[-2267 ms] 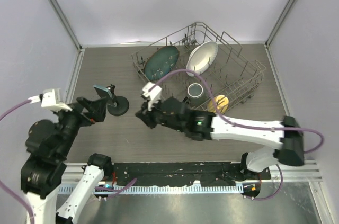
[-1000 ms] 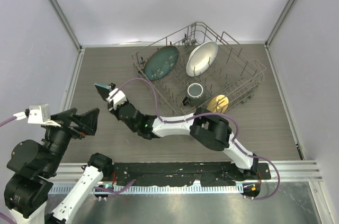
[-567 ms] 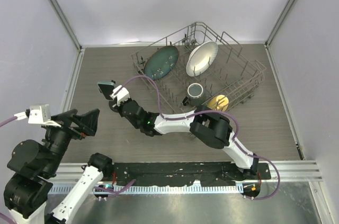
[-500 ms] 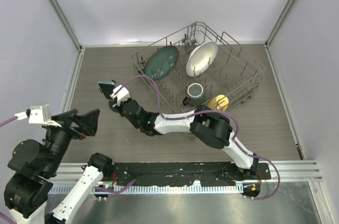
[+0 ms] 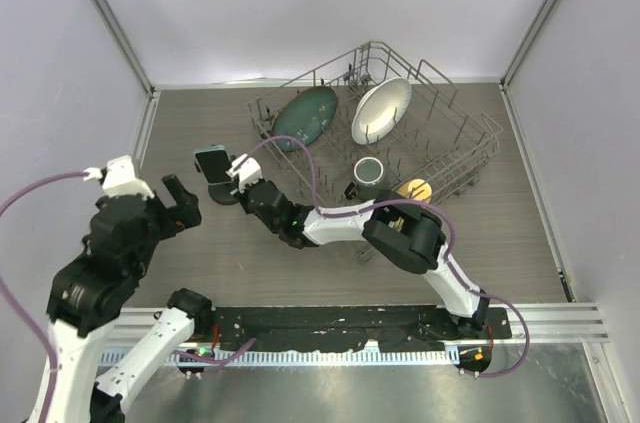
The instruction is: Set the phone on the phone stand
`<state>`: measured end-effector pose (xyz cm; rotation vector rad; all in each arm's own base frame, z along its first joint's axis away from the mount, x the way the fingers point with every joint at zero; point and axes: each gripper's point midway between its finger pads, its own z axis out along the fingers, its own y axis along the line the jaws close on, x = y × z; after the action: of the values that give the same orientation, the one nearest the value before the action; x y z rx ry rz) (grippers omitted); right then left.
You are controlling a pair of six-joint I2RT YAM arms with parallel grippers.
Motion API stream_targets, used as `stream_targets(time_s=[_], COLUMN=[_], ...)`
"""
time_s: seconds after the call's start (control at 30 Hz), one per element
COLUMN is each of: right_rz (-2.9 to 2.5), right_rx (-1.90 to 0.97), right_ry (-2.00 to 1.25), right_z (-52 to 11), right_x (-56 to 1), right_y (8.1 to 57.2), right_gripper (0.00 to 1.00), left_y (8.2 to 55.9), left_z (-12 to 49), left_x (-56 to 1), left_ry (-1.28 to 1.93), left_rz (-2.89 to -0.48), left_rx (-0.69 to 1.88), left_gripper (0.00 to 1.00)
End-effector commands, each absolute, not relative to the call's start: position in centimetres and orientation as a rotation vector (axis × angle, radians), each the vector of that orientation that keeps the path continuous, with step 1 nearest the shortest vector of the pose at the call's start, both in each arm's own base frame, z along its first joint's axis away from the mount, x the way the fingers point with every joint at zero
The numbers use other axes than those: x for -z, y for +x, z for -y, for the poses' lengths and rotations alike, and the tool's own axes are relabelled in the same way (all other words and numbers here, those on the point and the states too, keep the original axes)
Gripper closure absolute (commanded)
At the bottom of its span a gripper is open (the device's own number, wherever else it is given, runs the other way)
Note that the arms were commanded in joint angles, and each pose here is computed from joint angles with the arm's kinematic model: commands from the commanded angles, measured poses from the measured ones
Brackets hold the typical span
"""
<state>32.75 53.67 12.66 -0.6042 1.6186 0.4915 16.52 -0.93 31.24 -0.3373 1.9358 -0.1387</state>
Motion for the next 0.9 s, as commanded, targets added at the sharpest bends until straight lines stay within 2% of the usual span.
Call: stream_targets(time_s=[0.0, 0.07, 0.27, 0.57, 0.87], right_rz=[-1.496, -1.437, -1.394, -1.345, -1.301], right_rx=[-0.705, -0.769, -0.809, -0.895, -0.896], right_ry=[-0.577, -0.575, -0.588, -0.662, -0.745], right_z=[-52.5, -51.4, -48.8, -49.9, -51.4], right_x=[-18.9, -21.1, -20.6, -21.0, -20.7], right_y=[30.0, 28.6, 26.7, 24.3, 21.4], right_gripper=[1.0, 0.97, 0.96, 0.96, 0.96], left_y=[18.3, 19.1, 22.8, 27.7, 31.5], left_z=[0.4, 1.3, 2.9, 5.1, 5.3], left_x=[-29.0, -29.1, -29.7, -27.8, -27.4], left_ry=[-0.317, -0.235, -0.182, -0.02, -0.08], left_rz=[-2.063, -2.081, -2.037, -2.116, -2.117], left_rx=[-0.034, -0.025, -0.017, -0.091, -0.136], left_gripper=[0.0, 0.0, 0.0, 0.0, 0.0])
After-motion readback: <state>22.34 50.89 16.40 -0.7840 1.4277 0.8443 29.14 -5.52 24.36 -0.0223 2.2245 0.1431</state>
